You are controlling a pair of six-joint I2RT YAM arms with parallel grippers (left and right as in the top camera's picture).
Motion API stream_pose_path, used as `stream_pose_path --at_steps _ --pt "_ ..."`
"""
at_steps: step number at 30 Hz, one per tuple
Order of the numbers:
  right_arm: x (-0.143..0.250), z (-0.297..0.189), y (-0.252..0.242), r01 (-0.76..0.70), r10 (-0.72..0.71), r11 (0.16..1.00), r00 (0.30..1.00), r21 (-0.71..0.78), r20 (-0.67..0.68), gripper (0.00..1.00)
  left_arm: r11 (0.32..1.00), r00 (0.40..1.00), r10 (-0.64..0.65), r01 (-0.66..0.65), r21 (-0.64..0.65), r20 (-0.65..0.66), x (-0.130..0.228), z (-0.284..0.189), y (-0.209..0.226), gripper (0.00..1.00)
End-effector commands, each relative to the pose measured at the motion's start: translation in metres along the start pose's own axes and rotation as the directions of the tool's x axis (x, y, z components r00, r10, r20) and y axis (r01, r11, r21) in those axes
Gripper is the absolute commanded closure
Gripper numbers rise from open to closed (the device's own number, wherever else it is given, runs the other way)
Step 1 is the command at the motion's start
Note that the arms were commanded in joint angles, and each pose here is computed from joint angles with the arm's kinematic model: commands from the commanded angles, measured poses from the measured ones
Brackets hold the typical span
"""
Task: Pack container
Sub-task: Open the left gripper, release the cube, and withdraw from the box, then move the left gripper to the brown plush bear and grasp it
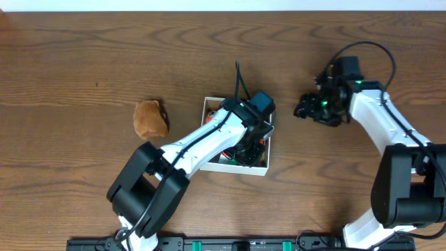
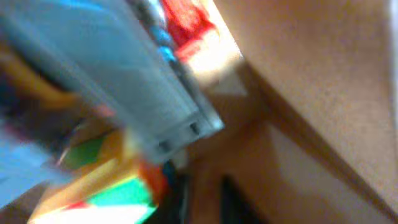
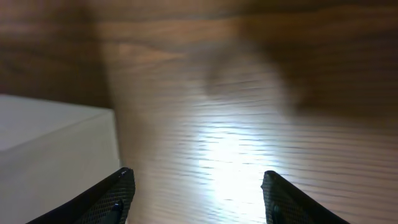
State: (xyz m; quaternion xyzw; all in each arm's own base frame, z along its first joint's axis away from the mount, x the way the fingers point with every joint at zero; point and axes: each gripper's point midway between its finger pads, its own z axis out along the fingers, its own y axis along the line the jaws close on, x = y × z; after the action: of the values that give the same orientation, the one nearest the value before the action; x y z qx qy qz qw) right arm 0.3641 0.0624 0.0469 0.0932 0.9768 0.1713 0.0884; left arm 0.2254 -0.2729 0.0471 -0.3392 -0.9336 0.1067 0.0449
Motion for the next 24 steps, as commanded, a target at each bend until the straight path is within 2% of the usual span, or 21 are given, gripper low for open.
stream_pose_path --at_steps 1,6,11,13,14,15,17,18,19,21,24 --pt "-0.002 -0.002 -0.014 -0.02 0.019 1.0 1.0 0.006 0.0 0.31 0.999 0.995 0.031 -0.029 -0.022 0.095 -0.007 -0.036 -0.005 0.55" --pt "-0.001 -0.003 -0.02 -0.027 0.027 1.0 1.0 0.01 -0.005 0.31 0.999 0.986 0.045 -0.04 -0.037 0.163 -0.009 -0.059 -0.007 0.39" --pt "-0.001 -0.003 -0.02 -0.009 0.009 1.0 1.0 0.009 -0.009 0.32 0.976 0.968 0.061 -0.007 -0.219 0.243 -0.005 -0.093 0.019 0.35" --pt "0.002 -0.003 -0.018 0.017 -0.017 1.0 1.0 0.003 -0.021 0.36 0.95 0.957 0.057 0.035 -0.309 0.283 -0.001 -0.114 0.035 0.35" --pt "0.005 -0.002 -0.017 0.029 -0.028 1.0 0.999 0.004 -0.029 0.42 0.933 0.951 0.048 0.067 -0.353 0.306 0.002 -0.125 0.045 0.35" --pt "0.007 -0.002 -0.015 0.035 -0.035 0.999 0.999 0.004 -0.037 0.54 0.91 0.941 0.026 0.117 -0.397 0.337 0.006 -0.138 0.058 0.35" --pt "0.01 -0.001 -0.012 0.043 -0.042 0.999 0.998 0.004 -0.05 0.84 0.871 0.92 -0.01 0.201 -0.449 0.392 0.013 -0.162 0.081 0.35" --pt "0.012 0.0 -0.011 0.046 -0.045 0.999 0.997 0.004 -0.056 0.93 0.857 0.909 -0.032 0.239 -0.456 0.416 0.017 -0.171 0.091 0.36" --pt "0.014 0.0 -0.009 0.049 -0.049 0.999 0.997 0.004 -0.064 0.98 0.843 0.894 -0.066 0.288 -0.454 0.443 0.021 -0.18 0.102 0.36" --pt "0.021 0.002 -0.004 0.06 -0.059 0.998 0.994 0.004 -0.087 0.99 0.81 0.851 -0.161 0.403 -0.426 0.5 0.032 -0.195 0.128 0.4" --pt "0.031 0.004 0.003 0.09 -0.087 0.996 0.989 0.016 -0.121 0.99 0.744 0.788 -0.283 0.54 -0.392 0.547 0.049 -0.208 0.166 0.56"
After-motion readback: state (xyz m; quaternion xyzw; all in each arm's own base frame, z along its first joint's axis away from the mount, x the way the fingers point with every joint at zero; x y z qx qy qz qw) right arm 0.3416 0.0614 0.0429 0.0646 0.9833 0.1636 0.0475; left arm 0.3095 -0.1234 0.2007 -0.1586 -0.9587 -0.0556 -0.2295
